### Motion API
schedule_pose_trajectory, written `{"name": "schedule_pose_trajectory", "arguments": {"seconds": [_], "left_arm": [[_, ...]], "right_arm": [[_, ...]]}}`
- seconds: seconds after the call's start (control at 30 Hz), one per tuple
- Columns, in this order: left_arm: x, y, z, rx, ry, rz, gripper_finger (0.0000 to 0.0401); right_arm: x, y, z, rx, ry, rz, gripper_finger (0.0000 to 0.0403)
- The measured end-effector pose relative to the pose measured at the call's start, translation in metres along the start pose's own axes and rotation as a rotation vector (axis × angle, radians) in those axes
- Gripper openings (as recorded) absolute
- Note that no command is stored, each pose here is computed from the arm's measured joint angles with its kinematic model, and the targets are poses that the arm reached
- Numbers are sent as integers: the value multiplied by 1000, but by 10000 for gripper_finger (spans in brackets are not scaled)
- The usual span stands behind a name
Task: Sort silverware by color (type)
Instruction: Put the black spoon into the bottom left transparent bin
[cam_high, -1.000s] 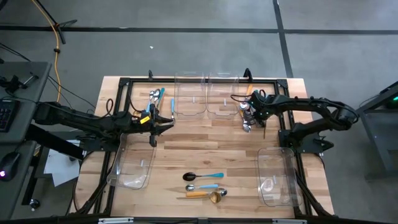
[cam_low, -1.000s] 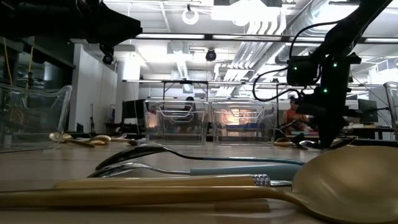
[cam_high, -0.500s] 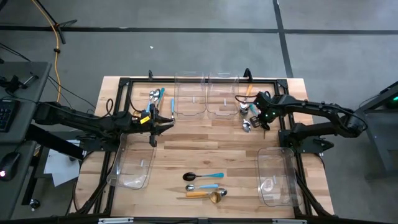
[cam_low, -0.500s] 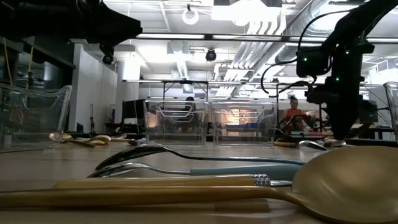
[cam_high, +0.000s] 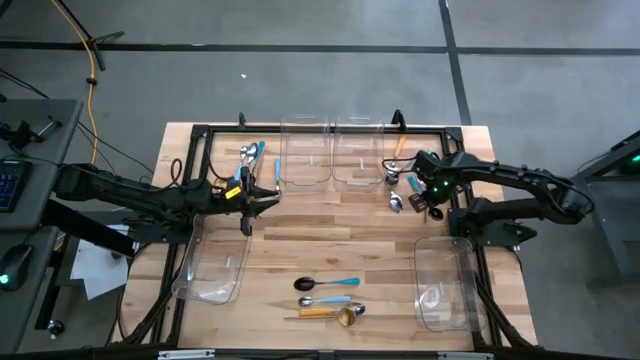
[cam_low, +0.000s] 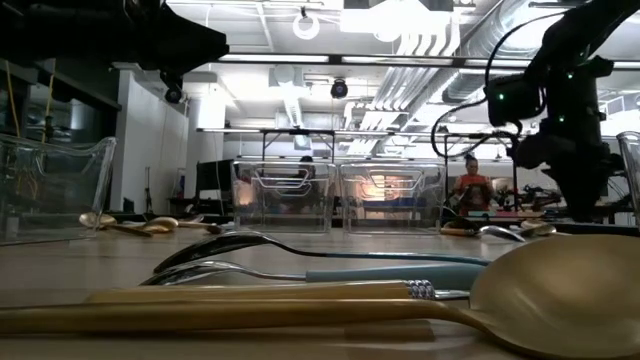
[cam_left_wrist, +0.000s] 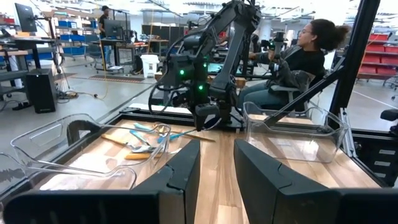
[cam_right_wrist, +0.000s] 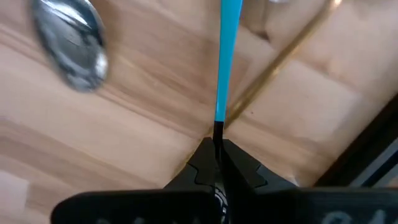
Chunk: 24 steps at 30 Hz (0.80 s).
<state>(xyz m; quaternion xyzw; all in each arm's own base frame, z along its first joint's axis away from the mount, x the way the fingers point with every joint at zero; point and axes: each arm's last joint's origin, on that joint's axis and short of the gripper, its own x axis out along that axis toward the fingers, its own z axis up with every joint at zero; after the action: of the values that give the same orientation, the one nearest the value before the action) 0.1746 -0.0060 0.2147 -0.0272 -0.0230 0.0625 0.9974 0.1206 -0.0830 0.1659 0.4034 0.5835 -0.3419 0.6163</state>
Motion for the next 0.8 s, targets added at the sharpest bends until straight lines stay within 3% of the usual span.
{"name": "schedule_pose_trajectory", "arguments": {"seconds": [0.43, 0.6, 0.8], "left_arm": [[0, 0, 0, 0, 1, 0, 90], [0, 0, -1, -1, 6, 1, 90], [1, 0, -2, -40, 8, 1, 90]], "right_arm": [[-57, 6, -2, -43, -349, 164, 0], [-74, 20, -8, -149, -610, 337, 0], [-68, 48, -11, -268, -877, 572, 0]]}}
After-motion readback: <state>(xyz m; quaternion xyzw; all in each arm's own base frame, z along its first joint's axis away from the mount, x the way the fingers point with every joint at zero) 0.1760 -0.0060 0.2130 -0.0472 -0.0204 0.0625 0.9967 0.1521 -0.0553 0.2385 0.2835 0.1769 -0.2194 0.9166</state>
